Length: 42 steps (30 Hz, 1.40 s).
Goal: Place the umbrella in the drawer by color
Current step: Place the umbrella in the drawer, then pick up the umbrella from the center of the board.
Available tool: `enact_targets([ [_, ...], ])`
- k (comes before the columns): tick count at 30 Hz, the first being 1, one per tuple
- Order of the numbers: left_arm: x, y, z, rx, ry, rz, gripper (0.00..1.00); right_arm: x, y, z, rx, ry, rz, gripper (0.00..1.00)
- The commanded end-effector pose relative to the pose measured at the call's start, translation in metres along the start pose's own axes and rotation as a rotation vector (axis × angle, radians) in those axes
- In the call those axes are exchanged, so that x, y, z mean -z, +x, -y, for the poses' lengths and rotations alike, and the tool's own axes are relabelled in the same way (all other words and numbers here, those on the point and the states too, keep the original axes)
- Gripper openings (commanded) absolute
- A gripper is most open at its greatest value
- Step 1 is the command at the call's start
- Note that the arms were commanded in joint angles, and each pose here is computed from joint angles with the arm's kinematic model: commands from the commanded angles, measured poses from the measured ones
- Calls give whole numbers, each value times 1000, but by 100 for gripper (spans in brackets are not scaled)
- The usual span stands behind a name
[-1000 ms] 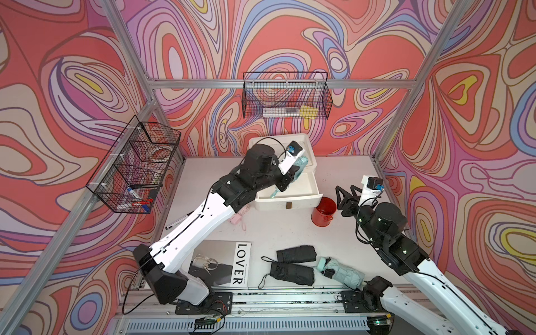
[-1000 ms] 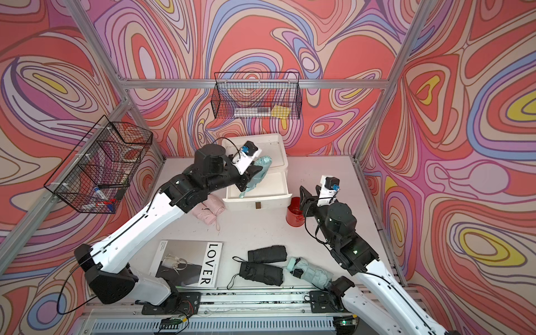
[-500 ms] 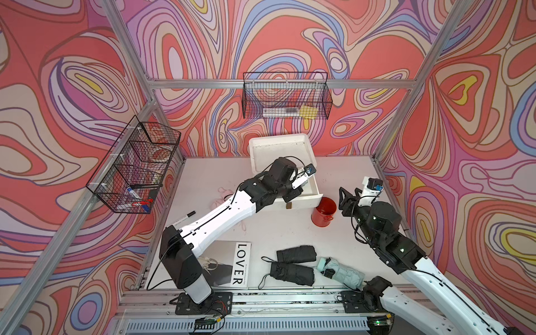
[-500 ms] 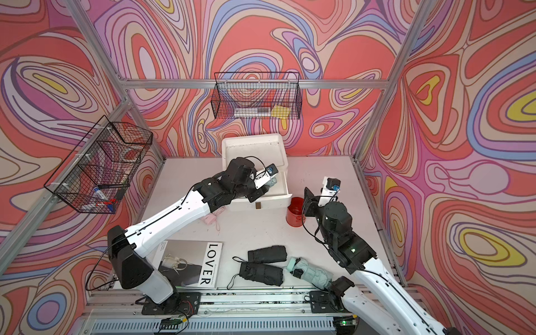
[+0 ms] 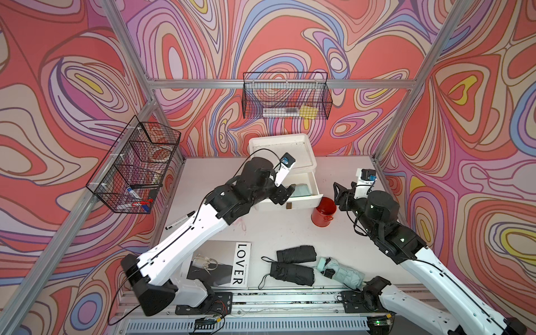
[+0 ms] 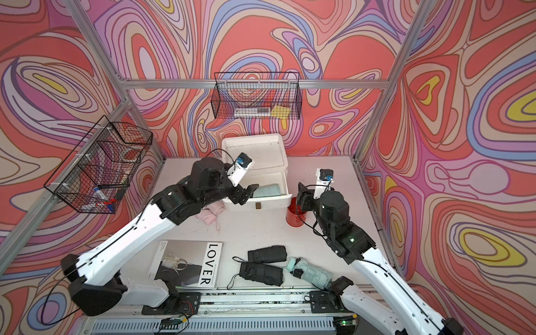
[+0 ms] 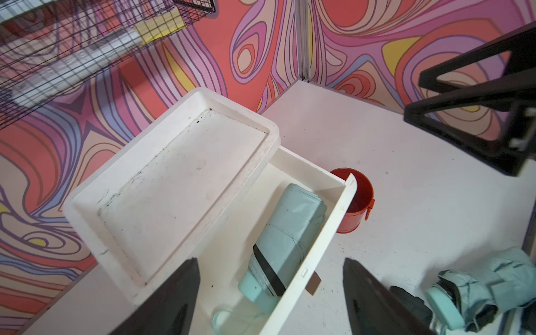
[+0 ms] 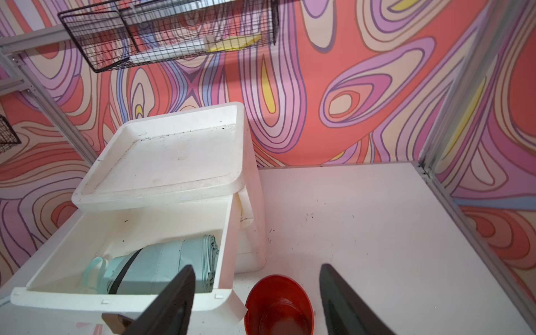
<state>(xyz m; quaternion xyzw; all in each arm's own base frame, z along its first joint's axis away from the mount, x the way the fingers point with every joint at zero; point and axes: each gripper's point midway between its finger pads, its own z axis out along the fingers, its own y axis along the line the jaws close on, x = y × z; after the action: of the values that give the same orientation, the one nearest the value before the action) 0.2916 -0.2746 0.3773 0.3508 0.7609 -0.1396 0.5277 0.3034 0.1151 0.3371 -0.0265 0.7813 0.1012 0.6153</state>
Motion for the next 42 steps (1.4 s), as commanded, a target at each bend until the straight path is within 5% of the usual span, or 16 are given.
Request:
enact_targets([
  [1, 30, 29, -7, 138, -38, -23, 88, -2, 4, -25, 122, -123, -92, 79],
  [9, 98, 73, -32, 199, -189, 61, 98, -3, 12, -55, 494, -310, -109, 85],
  [13, 129, 76, -45, 226, -255, 154, 99, 36, 75, -68, 783, -607, -381, 84],
  [17, 148, 71, -47, 253, -253, 263, 99, 101, 130, -61, 891, -886, -647, 83],
  [27, 156, 76, -51, 271, -272, 292, 99, 112, 219, -8, 929, -766, -1137, 86],
  [36, 160, 77, -56, 267, -307, 301, 99, 118, 281, -7, 986, -755, -1401, 88],
  [42, 160, 78, -56, 263, -308, 302, 99, 110, 305, -12, 989, -749, -1412, 89],
])
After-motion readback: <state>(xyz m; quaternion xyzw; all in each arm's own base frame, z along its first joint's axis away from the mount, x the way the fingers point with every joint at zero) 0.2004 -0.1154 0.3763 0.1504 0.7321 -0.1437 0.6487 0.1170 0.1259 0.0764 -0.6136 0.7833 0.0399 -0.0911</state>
